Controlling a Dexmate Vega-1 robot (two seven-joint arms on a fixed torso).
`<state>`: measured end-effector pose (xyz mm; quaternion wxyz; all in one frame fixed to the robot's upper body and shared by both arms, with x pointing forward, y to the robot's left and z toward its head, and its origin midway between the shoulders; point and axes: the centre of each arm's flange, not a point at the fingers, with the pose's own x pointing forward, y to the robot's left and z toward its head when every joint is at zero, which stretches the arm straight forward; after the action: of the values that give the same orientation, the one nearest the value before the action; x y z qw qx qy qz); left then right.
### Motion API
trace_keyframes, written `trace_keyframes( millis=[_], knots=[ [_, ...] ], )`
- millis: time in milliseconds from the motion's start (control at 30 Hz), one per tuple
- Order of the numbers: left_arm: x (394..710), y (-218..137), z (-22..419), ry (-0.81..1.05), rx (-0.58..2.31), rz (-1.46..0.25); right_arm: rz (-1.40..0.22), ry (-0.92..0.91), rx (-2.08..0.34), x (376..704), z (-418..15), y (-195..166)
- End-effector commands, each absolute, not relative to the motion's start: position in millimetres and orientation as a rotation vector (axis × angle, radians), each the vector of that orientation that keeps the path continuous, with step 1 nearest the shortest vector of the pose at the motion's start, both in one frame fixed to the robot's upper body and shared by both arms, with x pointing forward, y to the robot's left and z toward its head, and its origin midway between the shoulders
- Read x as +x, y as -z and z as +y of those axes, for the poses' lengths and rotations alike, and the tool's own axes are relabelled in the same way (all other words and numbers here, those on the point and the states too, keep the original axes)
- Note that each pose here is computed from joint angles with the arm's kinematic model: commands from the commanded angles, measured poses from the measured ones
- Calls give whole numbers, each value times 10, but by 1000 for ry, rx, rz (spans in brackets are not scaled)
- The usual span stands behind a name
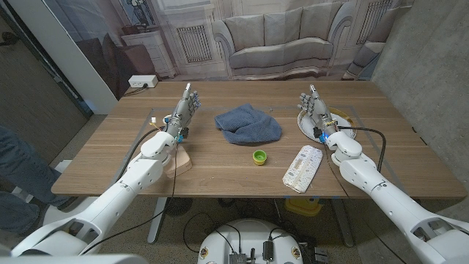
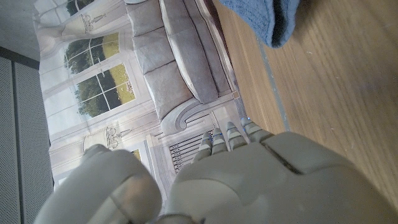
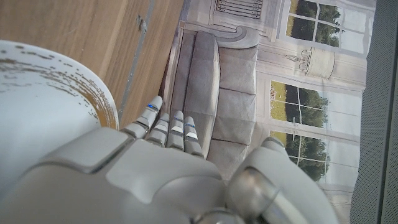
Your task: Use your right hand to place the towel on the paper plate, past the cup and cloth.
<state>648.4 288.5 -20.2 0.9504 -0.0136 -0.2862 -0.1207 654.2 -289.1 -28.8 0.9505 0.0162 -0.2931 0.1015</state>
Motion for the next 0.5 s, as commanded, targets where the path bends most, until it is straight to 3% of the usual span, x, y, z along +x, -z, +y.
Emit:
trace_keyframes(
  millis=[33,500],
  knots=[
    [6376,120,2829,267,-21,-600,-613,-212,26,6524,-2861,323],
    [6331,36,2814,268,1,-616,-675,-225,-17,6374,-2772,188]
  ],
)
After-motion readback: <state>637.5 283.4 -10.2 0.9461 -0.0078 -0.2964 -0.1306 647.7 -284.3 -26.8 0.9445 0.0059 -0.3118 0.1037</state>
